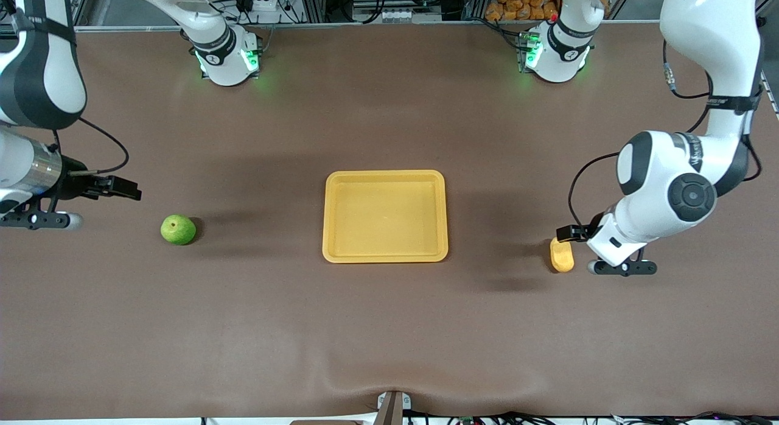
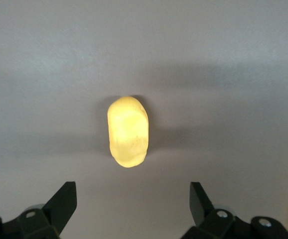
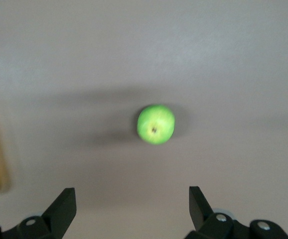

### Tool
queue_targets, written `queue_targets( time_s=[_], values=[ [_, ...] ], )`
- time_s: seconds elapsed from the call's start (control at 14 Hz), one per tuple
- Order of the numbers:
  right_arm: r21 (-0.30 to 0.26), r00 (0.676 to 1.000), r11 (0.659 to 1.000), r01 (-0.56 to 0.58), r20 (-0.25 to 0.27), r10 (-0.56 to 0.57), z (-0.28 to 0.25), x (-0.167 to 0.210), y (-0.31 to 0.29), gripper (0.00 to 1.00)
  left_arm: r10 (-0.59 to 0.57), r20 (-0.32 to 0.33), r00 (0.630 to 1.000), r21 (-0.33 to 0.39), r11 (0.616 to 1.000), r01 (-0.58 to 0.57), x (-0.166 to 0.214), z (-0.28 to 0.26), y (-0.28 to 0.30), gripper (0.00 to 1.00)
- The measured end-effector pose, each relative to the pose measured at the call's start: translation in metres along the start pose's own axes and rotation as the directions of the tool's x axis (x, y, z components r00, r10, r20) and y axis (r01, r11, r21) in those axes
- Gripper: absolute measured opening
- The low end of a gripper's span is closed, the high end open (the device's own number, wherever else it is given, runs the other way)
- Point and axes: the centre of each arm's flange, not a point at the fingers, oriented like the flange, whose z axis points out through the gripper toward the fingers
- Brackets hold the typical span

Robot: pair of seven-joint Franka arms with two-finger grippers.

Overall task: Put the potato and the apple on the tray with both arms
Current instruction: 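Reach the right gripper to the apple while the left gripper reaches the potato, then close the right gripper on the apple while the left gripper grasps the potato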

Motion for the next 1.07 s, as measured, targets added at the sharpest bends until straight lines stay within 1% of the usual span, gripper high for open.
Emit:
queue_targets(
  time_s=[0.21,0.43,0.79,0.86,1.07],
  values=[
    [-0.001,0.994,0.998,-0.063,-0.093,0.063,0.038,0.012,0.039,1.0,0.021,-0.061,0.998,0.014,1.0,-0.02,-0.009,0.036,-0.004,1.0],
    [-0.003,0.978,0.994,-0.112,-0.178,0.11,0.083,0.017,0.069,1.0,0.021,-0.076,0.997,0.009,1.0,-0.02,-0.015,0.062,-0.007,1.0],
    [-0.009,0.936,0.99,-0.137,-0.329,0.127,0.167,0.004,0.073,1.0,0.02,-0.115,0.993,-0.003,1.0,-0.02,-0.01,0.084,-0.006,1.0],
    [-0.003,0.931,0.989,-0.151,-0.336,0.141,0.179,-0.001,0.068,1.0,0.02,-0.118,0.993,-0.004,1.0,-0.02,-0.01,0.088,-0.006,1.0],
    [0.011,0.934,0.986,-0.169,-0.318,0.164,0.194,-0.009,0.052,1.0,0.024,-0.12,0.993,0.0,1.0,-0.024,-0.01,0.094,-0.007,0.96]
  ],
)
